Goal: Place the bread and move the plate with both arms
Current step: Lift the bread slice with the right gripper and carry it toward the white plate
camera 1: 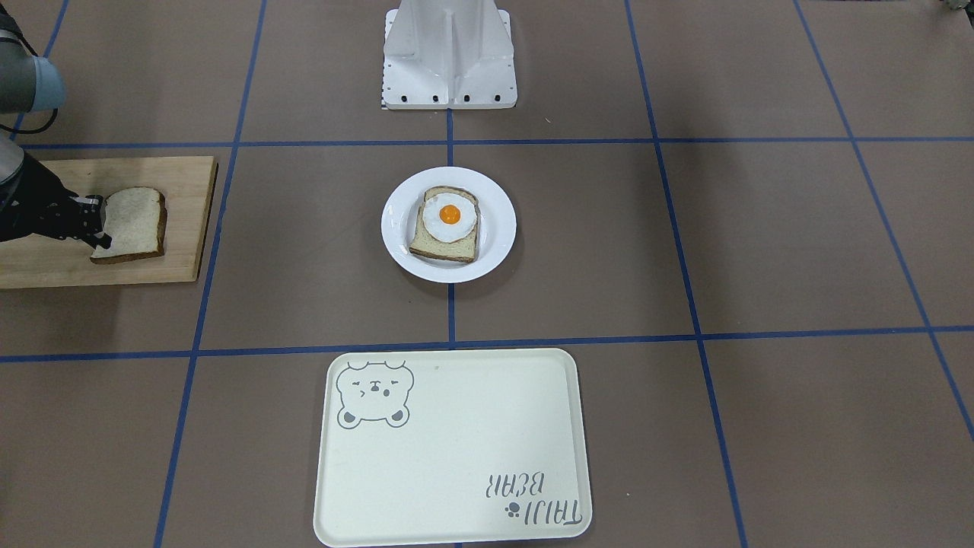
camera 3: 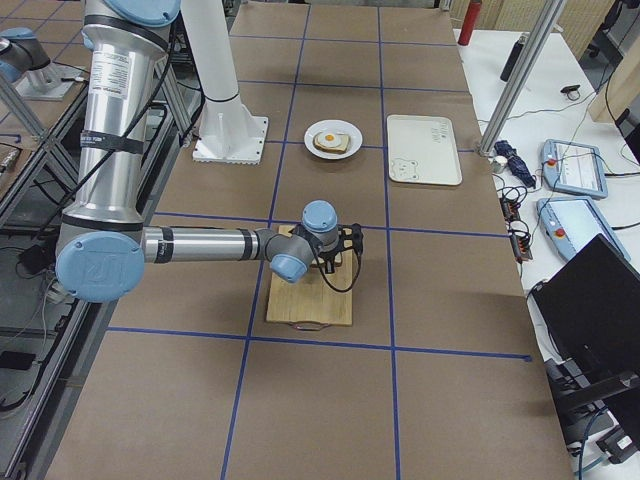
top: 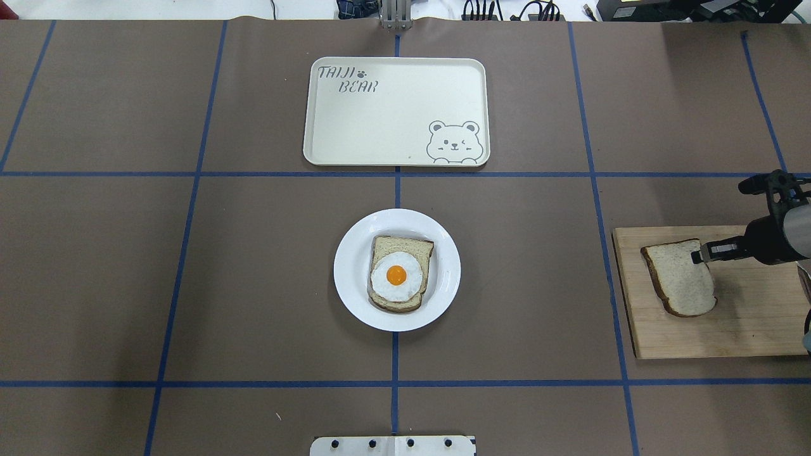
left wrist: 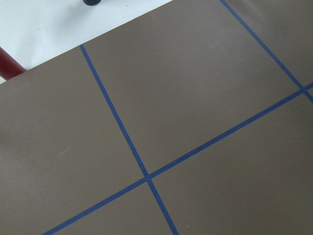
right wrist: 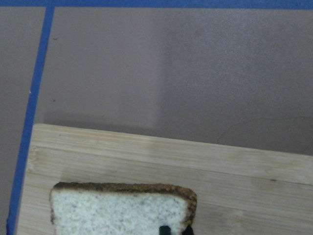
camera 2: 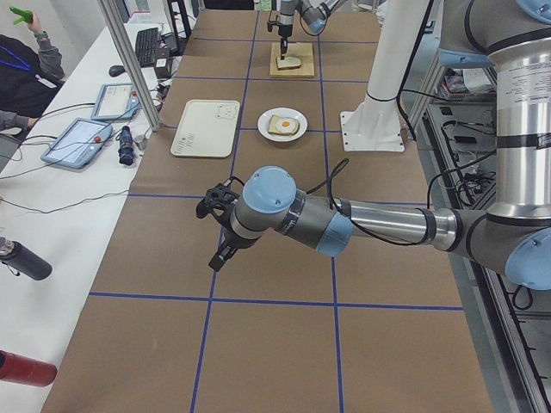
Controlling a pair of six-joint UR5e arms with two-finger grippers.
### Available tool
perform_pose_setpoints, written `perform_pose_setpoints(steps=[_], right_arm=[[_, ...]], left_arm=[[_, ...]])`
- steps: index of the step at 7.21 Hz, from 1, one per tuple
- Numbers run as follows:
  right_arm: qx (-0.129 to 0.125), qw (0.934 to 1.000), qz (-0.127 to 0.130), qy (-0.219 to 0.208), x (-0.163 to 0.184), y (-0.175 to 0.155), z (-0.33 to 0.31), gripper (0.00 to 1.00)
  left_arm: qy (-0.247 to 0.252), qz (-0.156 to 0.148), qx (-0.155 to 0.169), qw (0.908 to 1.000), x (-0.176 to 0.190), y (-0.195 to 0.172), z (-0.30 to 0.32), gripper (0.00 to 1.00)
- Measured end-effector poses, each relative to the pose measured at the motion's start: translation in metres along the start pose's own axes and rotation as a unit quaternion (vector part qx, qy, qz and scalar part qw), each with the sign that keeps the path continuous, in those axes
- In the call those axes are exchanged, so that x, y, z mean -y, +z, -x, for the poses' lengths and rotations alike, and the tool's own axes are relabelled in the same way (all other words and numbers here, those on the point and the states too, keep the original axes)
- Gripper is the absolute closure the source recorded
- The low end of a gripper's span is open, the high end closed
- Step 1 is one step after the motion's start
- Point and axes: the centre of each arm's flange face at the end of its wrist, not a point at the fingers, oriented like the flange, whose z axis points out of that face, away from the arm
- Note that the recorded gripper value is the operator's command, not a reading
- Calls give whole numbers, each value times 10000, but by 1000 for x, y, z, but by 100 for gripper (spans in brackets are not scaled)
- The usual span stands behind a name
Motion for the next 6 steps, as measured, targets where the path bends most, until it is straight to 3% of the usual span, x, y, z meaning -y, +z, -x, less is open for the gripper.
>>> perform_pose_setpoints(steps=[3,6], right_arm=[[373,9993,31,67,10,-30,2,100],[1099,9935,-1,287,34,-95,5,100]], left_arm=[[-15,8,1,10000,-1,1,1,1],[-21,10,-6,10000,0,1,1,2]])
